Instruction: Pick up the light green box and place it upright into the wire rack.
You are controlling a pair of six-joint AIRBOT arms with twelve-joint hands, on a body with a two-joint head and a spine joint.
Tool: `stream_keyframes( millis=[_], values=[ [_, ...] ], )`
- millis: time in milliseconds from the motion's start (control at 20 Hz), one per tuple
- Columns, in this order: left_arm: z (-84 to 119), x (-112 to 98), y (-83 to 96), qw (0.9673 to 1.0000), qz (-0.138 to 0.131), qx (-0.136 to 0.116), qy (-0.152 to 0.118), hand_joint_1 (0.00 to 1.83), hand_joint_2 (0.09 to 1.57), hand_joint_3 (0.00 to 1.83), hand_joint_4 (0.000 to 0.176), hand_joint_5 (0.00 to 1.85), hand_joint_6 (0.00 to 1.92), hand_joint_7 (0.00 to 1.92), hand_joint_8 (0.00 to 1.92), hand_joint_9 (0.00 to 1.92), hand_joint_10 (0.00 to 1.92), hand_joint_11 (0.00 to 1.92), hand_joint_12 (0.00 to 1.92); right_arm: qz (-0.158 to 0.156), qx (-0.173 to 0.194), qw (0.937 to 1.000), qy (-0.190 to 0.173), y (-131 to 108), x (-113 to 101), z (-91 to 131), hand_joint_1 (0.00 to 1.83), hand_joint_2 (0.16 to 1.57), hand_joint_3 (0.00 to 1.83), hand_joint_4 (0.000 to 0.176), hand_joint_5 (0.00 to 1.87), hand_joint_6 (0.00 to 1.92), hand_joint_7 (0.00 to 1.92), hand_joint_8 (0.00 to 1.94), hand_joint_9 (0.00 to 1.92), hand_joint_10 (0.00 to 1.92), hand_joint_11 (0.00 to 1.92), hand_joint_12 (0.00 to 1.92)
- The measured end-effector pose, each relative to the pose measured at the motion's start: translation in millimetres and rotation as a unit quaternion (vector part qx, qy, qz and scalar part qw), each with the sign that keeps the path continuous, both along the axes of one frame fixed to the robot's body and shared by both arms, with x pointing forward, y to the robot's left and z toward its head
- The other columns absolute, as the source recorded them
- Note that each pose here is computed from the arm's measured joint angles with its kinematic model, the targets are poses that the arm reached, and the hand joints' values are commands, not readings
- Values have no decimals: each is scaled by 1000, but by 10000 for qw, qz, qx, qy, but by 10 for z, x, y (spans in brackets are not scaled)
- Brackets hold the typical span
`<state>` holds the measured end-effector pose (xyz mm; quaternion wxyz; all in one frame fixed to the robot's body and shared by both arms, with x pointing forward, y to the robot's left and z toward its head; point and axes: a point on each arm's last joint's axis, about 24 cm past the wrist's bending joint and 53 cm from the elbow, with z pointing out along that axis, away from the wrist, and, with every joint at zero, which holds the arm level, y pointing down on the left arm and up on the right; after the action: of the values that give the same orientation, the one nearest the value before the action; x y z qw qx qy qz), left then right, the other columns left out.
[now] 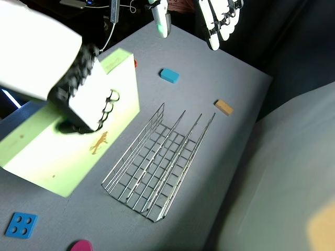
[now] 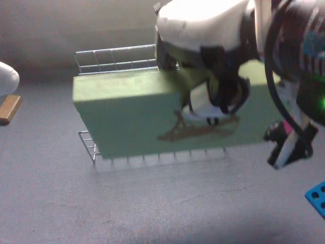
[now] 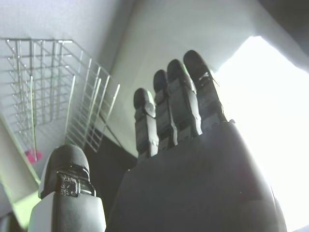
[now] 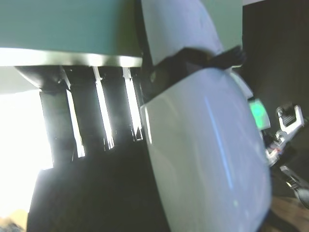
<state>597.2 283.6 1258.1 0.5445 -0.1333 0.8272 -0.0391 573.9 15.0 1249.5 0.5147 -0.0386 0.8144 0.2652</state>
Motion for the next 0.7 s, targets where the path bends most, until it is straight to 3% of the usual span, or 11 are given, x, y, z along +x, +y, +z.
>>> stream_keyframes(
  millis=[300, 350, 500, 550, 700],
  values=[
    [-26, -4, 17, 10000, 24, 27, 44, 96, 1194, 2, 94, 261, 0, 259, 1, 234, 4, 0, 561, -73, 52, 9998, -162, 38, 216, 204, 1231, 1153, 1, 0, 851, 1039, 975, 1190, 877, 1223, 824, 1559],
    [-27, -5, 16, 10000, 23, 25, 46, 91, 1195, 2, 94, 261, 0, 264, 2, 237, 4, 0, 576, -108, 66, 9998, -180, 43, 263, 230, 1344, 1144, 0, 0, 850, 963, 964, 1094, 890, 1380, 837, 1553],
    [-27, -5, 18, 10000, 26, 27, 48, 92, 1190, 0, 94, 266, 2, 272, 3, 239, 3, 0, 592, -129, 77, 9997, -200, 92, 343, 254, 1373, 1141, 0, 0, 838, 955, 966, 1062, 897, 1417, 818, 1539],
    [-28, -6, 18, 10000, 27, 27, 49, 94, 1188, 0, 94, 267, 2, 272, 3, 239, 2, 0, 592, -108, 84, 9997, -191, 126, 352, 255, 1262, 1149, 4, 0, 841, 1029, 979, 1158, 867, 1290, 813, 1541],
    [-28, -6, 17, 10000, 29, 21, 48, 101, 1186, 0, 94, 267, 1, 273, 2, 240, 2, 0, 580, -64, 106, 9991, -397, 218, 418, 296, 1236, 1151, 0, 0, 843, 1043, 989, 1174, 901, 1198, 814, 1563]
  ],
)
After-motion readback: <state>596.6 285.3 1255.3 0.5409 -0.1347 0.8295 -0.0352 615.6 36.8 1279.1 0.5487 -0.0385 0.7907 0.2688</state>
